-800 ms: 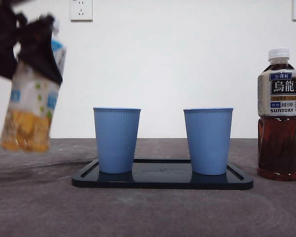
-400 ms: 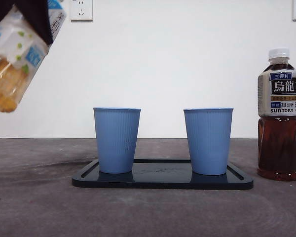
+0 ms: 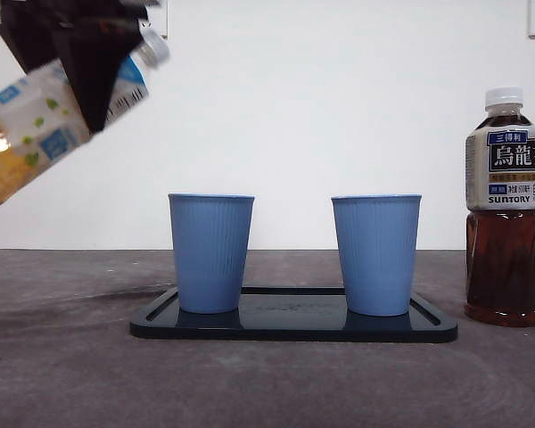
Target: Pour the drink into the cup
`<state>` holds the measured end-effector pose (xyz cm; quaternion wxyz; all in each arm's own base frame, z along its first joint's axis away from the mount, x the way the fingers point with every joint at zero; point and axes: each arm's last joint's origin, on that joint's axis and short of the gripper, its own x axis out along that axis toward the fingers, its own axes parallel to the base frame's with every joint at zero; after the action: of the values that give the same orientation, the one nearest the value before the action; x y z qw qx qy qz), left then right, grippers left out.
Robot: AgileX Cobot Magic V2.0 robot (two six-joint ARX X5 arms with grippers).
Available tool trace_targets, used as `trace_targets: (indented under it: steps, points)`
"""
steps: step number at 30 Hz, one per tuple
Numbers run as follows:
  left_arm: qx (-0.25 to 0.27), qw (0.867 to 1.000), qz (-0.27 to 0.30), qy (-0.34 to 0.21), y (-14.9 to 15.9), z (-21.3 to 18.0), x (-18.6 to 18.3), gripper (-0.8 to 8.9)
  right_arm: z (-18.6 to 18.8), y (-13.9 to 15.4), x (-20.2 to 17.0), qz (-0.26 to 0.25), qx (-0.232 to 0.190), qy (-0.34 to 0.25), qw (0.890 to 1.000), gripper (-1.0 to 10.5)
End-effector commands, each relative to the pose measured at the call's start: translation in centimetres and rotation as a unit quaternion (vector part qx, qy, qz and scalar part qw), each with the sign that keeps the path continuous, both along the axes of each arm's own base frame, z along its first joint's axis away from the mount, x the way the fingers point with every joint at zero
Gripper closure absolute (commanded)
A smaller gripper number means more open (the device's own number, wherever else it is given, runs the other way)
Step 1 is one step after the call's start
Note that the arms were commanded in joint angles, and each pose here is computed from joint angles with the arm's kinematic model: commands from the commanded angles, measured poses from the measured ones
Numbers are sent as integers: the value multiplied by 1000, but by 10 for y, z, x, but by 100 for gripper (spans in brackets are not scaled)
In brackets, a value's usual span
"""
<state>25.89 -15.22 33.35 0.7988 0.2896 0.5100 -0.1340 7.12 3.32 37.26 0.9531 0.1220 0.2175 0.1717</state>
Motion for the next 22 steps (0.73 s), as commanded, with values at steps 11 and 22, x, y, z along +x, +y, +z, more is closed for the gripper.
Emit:
trace_targets:
  steps: [11, 22]
  points:
    - [163, 986, -19, -25, -47, -25, 11, 605, 5, 0, 0, 0, 2, -9, 1000, 448]
    - [236, 971, -36, -9, -73, -55, 8, 605, 5, 0, 0, 1, -1, -9, 1000, 448]
